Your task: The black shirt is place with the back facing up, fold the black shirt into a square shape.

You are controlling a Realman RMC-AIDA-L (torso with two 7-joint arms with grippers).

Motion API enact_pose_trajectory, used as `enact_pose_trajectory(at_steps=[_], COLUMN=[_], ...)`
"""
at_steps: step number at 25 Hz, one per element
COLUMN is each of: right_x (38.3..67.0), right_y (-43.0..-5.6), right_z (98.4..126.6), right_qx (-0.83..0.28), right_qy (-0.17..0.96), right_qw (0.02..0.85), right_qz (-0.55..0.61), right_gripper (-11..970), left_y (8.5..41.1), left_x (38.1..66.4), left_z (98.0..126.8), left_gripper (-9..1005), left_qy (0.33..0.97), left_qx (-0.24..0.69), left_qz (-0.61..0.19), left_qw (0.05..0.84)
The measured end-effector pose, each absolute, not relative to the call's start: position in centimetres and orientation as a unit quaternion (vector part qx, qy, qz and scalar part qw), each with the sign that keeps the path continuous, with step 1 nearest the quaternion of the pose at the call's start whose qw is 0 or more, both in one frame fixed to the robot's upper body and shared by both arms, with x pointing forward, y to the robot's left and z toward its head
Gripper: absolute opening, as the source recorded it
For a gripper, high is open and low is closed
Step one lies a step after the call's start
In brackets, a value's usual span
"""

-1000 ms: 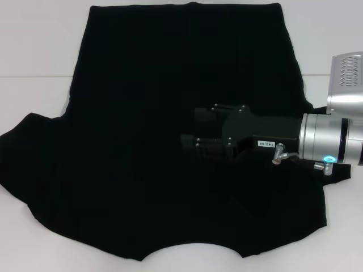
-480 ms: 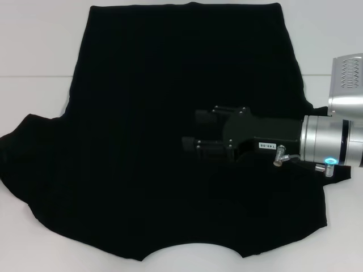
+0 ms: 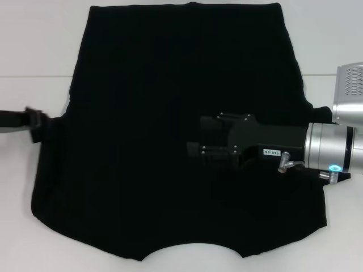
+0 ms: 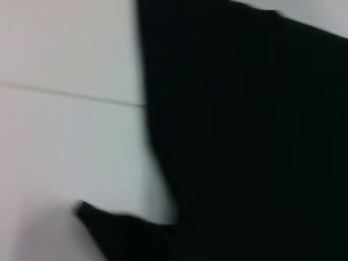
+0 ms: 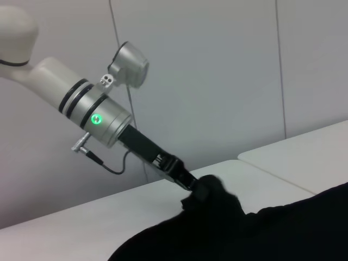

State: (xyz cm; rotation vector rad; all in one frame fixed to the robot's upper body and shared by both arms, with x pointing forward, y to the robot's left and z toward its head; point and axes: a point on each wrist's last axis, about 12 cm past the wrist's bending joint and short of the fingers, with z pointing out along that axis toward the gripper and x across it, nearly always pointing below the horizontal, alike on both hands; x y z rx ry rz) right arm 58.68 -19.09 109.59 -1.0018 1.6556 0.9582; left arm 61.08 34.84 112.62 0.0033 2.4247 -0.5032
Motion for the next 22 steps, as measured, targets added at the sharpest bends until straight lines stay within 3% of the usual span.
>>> enact_pose_trajectory(at_steps=[7,16,22], right_x=[58.5,58.5,59.3], right_y=[-19.3,-19.5,-21.5], right_z=[109.4,109.4,110.1], right_qx=[-0.407,-0.399,-0.357], right_qy=[0.678,0.680,0.693], right_qw=[0.471,0.475,0.494], right_qz=[0.391,0.392,0.384], right_gripper=[785,785,784], left_y=[29.8,26.9,25.3], left_x=[61.3,60.0,59.4], left_z=[112.3,110.8,110.8], left_gripper=[91,107,117], left_qy=[0.902,0.877,0.829], left_qx=[0.094,0.136,0.169], left_qz=[-0.256,-0.340,-0.396], left_qw=[0.336,0.312,0.356])
